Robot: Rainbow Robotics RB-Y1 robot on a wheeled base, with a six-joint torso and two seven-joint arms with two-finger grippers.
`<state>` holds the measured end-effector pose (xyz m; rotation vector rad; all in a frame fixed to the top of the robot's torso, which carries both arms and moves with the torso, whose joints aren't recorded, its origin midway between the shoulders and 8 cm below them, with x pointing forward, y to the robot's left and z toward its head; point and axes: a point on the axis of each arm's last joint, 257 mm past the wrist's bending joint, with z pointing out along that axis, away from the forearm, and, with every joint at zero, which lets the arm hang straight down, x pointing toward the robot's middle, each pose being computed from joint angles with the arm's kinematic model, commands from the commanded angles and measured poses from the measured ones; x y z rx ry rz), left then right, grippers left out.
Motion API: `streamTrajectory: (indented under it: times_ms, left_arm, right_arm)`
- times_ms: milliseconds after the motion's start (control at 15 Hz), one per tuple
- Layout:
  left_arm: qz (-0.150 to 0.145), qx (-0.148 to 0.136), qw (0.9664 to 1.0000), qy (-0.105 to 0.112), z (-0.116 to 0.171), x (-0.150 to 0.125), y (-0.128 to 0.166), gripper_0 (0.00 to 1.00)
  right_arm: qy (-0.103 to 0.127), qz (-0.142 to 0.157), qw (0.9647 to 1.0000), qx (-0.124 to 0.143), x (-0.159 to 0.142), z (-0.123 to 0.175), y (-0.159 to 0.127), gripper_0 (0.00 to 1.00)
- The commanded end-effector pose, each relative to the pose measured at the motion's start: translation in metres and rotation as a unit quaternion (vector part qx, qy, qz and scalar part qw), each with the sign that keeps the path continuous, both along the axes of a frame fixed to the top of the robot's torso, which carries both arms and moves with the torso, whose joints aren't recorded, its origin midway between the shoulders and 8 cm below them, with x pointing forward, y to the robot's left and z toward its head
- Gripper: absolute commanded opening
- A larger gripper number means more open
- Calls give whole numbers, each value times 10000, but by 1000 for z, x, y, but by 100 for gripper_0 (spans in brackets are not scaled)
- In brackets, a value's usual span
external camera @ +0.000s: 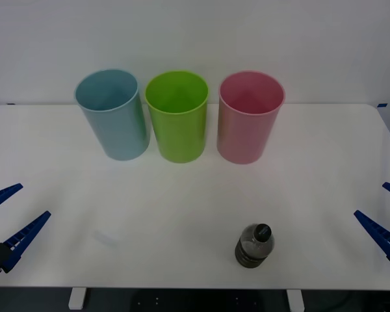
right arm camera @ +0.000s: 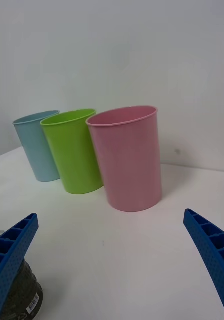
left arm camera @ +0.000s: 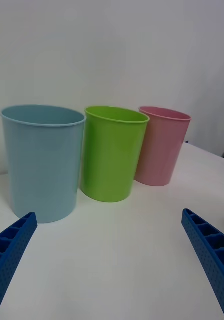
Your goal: Grasp the object on the table and drop it into the matching bin: aluminum can to the light blue bin, PET bottle to the pink bin.
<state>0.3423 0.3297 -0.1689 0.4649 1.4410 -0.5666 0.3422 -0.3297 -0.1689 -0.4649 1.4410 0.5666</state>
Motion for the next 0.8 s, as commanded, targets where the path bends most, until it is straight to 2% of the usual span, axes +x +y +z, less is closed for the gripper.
streamTrajectory:
  times_ms: [67, 133, 400, 800]
  left_arm:
    - [0, 0, 10000, 0, 0, 0, 0, 100]
    - [0, 0, 10000, 0, 0, 0, 0, 100]
    - [0, 0, 10000, 0, 0, 0, 0, 100]
    - [0, 0, 10000, 0, 0, 0, 0, 100]
  right_arm:
    - [0, 0, 10000, 0, 0, 0, 0, 100]
    - [115, -86, 9999, 30, -5, -9, -5, 100]
    - [210, -5, 9997, -116, -12, -10, -8, 100]
    - [374, 565, 9965, -484, -30, -23, 10, 100]
